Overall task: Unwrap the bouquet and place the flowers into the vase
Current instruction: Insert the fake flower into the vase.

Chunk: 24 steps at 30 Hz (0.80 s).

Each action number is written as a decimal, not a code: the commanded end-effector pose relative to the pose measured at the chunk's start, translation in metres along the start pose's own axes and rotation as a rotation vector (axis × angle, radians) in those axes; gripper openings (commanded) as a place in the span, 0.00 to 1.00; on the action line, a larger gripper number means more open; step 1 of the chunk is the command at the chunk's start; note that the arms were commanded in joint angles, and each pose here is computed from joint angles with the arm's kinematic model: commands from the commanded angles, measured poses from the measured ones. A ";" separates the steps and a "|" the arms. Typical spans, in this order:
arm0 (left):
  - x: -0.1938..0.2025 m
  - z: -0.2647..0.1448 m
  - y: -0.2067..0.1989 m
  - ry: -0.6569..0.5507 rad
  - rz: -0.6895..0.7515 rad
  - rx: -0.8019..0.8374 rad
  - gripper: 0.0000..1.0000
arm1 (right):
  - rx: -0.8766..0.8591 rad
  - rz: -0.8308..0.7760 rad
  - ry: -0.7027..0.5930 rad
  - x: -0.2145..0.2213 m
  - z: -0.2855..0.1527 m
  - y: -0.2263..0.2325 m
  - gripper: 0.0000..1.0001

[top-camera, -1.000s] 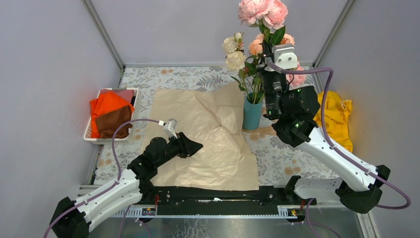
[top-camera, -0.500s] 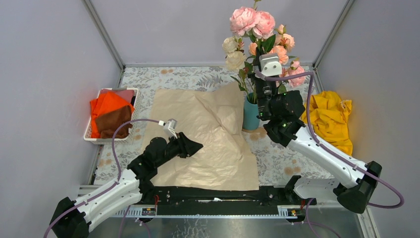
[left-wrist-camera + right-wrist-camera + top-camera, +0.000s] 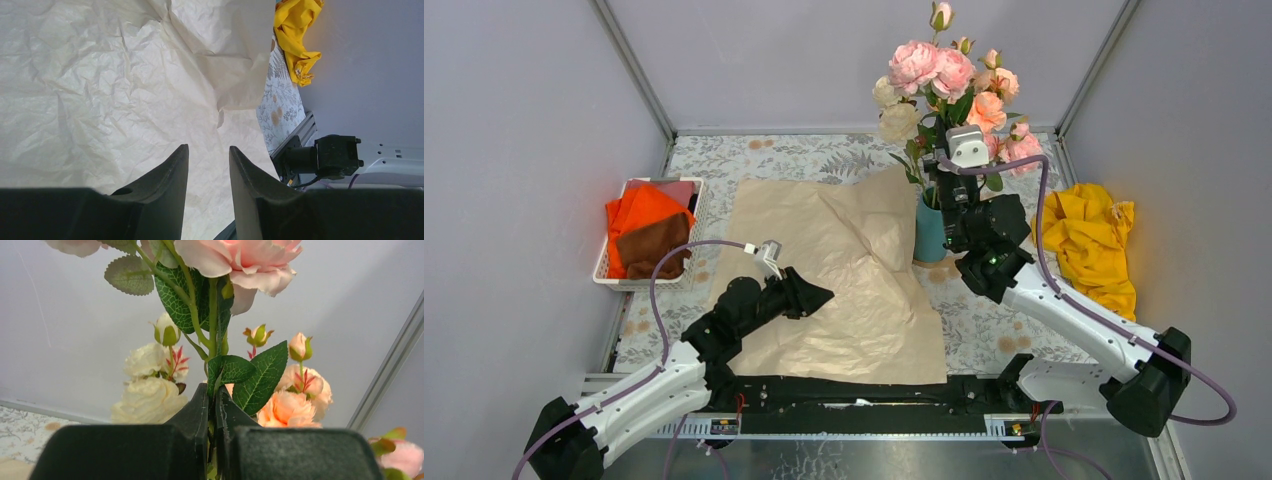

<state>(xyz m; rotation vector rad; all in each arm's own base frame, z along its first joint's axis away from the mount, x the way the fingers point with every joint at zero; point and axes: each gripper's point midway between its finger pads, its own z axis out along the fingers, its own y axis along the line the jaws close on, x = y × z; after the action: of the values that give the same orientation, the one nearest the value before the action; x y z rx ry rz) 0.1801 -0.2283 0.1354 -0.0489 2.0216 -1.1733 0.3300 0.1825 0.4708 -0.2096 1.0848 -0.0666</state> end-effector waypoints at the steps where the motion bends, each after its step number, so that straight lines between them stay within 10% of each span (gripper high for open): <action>1: -0.007 0.001 -0.008 -0.035 0.004 0.039 0.42 | 0.047 0.108 -0.078 -0.018 -0.004 -0.019 0.00; 24: -0.004 0.003 -0.006 -0.029 0.002 0.039 0.42 | 0.063 0.140 0.052 0.050 -0.023 -0.016 0.03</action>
<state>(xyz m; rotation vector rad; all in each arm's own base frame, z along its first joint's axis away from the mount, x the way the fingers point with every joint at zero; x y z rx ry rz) 0.1807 -0.2288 0.1313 -0.0504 2.0312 -1.1687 0.3331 0.1649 0.4252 -0.1295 1.1375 0.0005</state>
